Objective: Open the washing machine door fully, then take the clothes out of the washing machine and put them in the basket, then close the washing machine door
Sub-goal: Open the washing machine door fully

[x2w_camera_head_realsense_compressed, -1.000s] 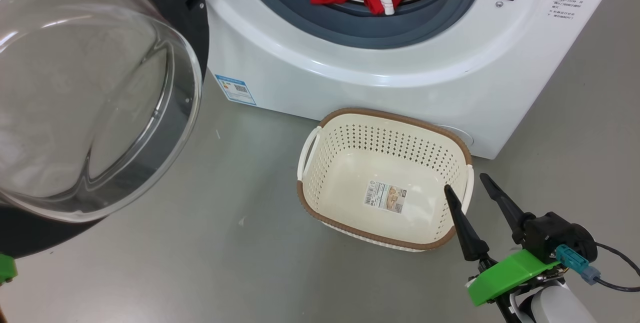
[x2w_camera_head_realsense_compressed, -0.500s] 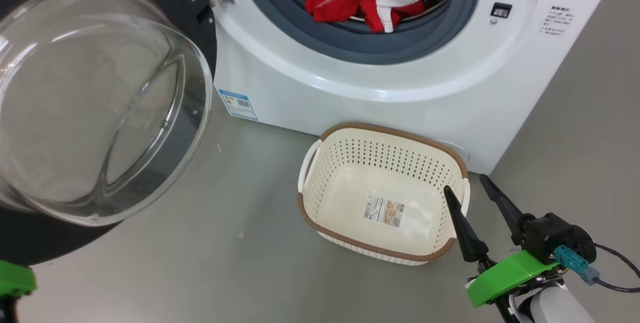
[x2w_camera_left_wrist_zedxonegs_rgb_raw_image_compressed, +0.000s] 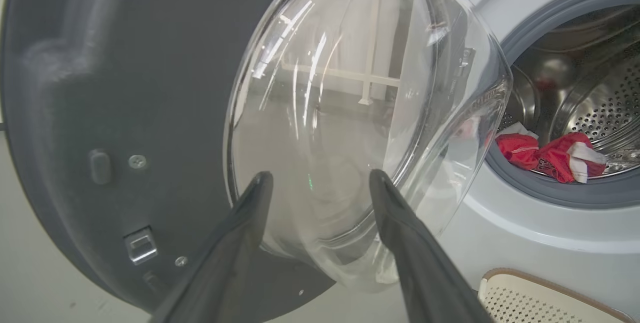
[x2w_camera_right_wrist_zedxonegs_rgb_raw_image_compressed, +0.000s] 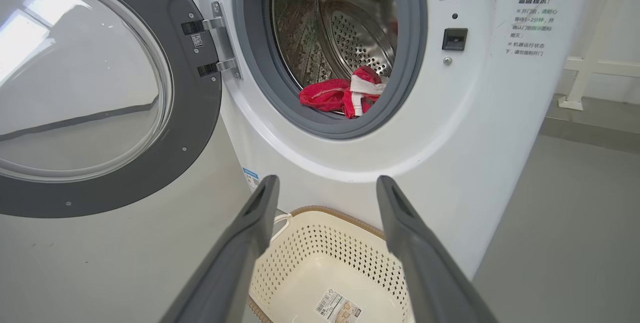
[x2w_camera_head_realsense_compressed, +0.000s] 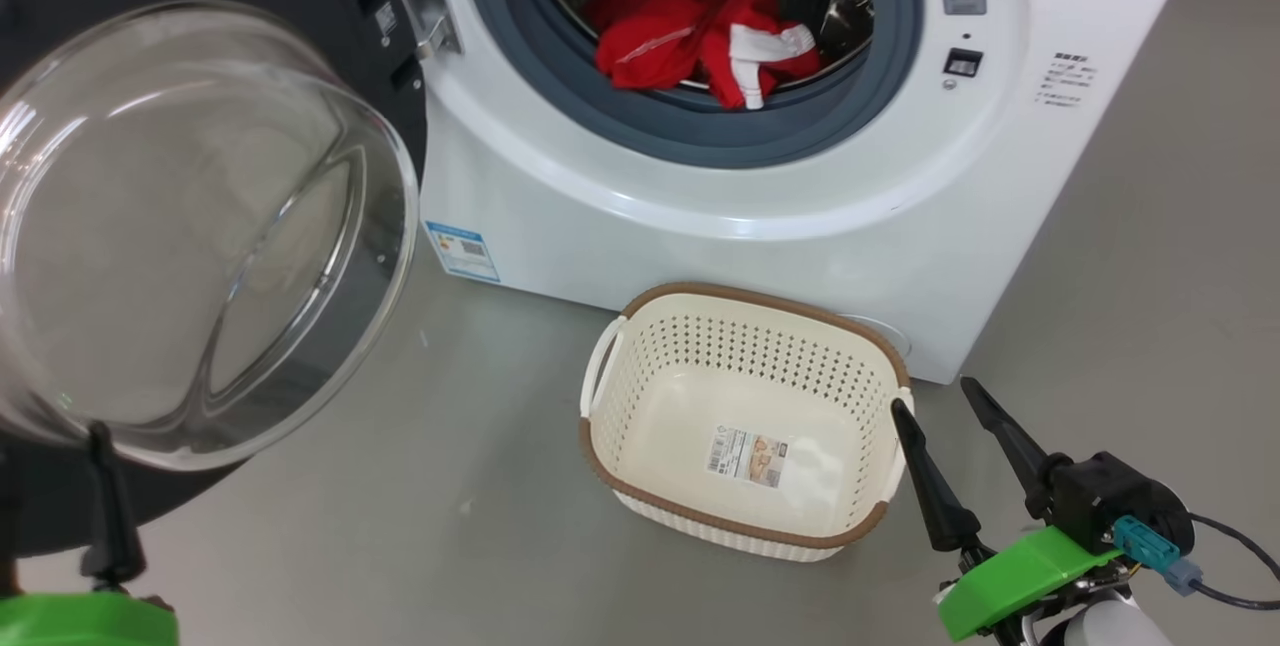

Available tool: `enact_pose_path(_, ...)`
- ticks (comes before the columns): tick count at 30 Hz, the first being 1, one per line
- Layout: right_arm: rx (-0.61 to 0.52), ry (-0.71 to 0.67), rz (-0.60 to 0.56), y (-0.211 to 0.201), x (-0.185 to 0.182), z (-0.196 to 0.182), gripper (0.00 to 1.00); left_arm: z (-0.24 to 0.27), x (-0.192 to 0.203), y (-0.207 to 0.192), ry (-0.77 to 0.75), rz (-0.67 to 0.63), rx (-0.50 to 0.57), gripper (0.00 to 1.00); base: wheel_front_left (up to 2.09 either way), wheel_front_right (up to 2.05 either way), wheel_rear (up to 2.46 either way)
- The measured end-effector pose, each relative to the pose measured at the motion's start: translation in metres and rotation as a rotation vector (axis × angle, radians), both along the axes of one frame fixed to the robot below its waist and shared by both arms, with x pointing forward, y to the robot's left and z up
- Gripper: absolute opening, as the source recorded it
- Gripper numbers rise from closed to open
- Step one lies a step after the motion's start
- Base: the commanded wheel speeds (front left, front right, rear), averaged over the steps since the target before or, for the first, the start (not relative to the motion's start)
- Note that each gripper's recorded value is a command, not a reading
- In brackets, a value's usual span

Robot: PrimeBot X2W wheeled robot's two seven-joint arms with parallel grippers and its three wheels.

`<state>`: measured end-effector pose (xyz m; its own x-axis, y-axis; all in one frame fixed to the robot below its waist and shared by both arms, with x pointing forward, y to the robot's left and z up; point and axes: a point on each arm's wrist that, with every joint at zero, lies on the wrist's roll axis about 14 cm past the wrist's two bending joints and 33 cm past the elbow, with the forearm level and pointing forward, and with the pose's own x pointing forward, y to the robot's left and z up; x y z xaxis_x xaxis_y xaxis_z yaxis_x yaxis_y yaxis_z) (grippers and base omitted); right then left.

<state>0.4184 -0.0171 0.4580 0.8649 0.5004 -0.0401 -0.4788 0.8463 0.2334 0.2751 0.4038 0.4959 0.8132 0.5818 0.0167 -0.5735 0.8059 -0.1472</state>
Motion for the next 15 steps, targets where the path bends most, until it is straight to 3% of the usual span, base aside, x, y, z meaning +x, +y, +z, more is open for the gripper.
enact_pose_path(15,-0.002,-0.006,-0.148,-0.051,-0.009,0.005,1.00,-0.006,0.042,-0.081,-0.001,-0.284,-0.009,1.00,0.00,0.00,0.00)
